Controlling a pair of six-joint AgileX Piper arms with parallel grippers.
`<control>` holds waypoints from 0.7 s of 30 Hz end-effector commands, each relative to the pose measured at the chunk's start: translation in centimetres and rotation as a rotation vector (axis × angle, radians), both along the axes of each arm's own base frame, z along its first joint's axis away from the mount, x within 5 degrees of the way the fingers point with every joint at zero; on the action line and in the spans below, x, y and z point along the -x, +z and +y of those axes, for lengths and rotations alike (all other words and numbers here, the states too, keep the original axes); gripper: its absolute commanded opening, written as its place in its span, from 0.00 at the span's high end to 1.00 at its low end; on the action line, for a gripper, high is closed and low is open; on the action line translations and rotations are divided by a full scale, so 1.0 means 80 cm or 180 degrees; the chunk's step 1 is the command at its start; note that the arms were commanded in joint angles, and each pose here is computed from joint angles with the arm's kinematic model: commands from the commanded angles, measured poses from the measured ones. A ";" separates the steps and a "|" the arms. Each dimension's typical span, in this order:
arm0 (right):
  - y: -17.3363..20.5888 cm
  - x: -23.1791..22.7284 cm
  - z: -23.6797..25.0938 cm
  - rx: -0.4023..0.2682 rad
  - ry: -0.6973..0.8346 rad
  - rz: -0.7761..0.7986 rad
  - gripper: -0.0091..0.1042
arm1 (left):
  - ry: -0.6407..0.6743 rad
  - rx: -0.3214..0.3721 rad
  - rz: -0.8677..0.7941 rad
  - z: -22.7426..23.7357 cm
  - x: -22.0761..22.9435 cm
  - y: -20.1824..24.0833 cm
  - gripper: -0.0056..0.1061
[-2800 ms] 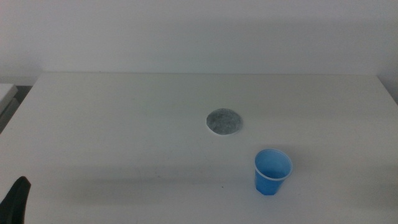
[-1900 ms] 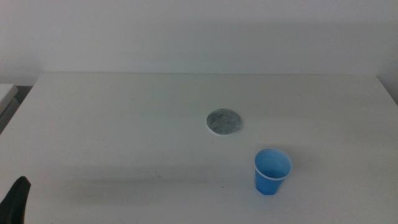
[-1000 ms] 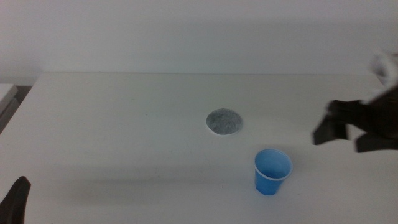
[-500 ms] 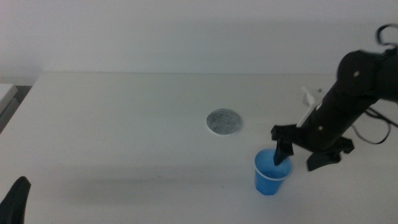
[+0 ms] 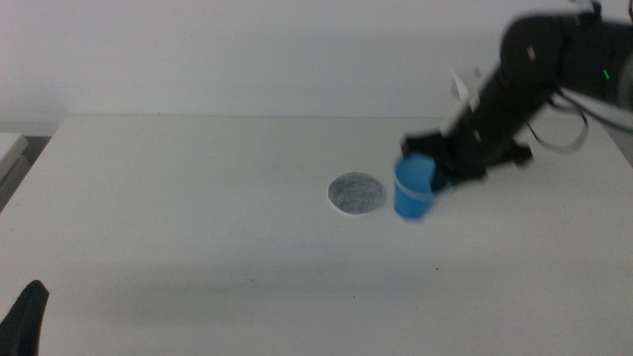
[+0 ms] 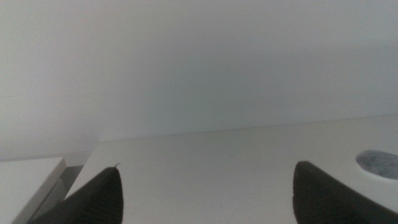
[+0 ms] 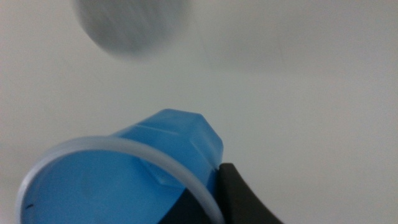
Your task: Place an empty cup on a cup mat.
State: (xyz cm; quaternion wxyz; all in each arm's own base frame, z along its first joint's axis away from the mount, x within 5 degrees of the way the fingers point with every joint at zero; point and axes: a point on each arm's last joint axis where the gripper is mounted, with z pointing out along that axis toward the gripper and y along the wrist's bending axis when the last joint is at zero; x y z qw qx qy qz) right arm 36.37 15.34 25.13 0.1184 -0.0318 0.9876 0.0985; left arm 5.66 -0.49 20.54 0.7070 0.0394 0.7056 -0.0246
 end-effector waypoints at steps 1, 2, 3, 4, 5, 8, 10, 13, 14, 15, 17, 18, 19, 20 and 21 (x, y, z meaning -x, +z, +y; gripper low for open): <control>0.013 -0.019 0.011 0.0043 0.0033 -0.0086 0.94 | -0.0013 0.0035 -0.0047 0.000 0.000 0.002 0.11; 0.017 -0.029 0.017 0.0037 0.0046 -0.0115 0.94 | -0.0013 0.0035 -0.0047 0.000 0.000 0.002 0.11; 0.020 -0.038 0.022 0.0028 0.0059 -0.0134 0.94 | -0.0013 0.0035 -0.0047 0.000 0.000 0.002 0.11; 0.025 -0.047 0.027 0.0006 0.0068 -0.0185 0.94 | -0.0013 0.0035 -0.0047 0.000 0.000 0.002 0.11; 0.025 -0.056 0.033 -0.0002 0.0086 -0.0203 0.94 | -0.0013 0.0035 -0.0047 0.000 0.000 0.002 0.11; 0.016 -0.080 0.050 -0.0021 0.0127 -0.0215 0.94 | -0.0013 0.0035 -0.0047 0.000 0.000 0.002 0.11; 0.010 -0.092 0.059 -0.0010 0.0155 -0.0164 0.94 | -0.0013 0.0035 -0.0047 0.000 0.000 0.002 0.11; 0.002 -0.112 0.069 -0.0100 0.0160 -0.0258 0.94 | -0.0013 0.0035 -0.0047 0.000 0.000 0.002 0.11; -0.003 -0.117 0.072 -0.0103 0.0160 -0.0266 0.94 | -0.0013 0.0035 -0.0047 0.000 0.000 0.002 0.11; -0.009 -0.121 0.073 -0.0102 0.0160 -0.0264 0.94 | -0.0013 0.0035 -0.0047 0.000 0.000 0.002 0.11; -0.022 -0.125 0.076 -0.0096 0.0160 -0.0209 0.94 | -0.0013 0.0035 -0.0047 0.000 0.000 0.002 0.11; -0.029 -0.126 0.077 -0.0098 0.0160 -0.0172 0.94 | -0.0013 0.0035 -0.0047 0.000 0.000 0.002 0.11; -0.034 -0.127 0.078 -0.0113 0.0159 -0.0139 0.94 | -0.0013 0.0035 -0.0047 0.000 0.000 0.002 0.11; -0.039 -0.127 0.078 -0.0110 0.0158 -0.0109 0.94 | -0.0013 0.0035 -0.0047 0.000 0.000 0.002 0.11; -0.042 -0.128 0.079 -0.0111 0.0157 -0.0092 0.94 | -0.0013 0.0035 -0.0047 0.000 0.000 0.002 0.11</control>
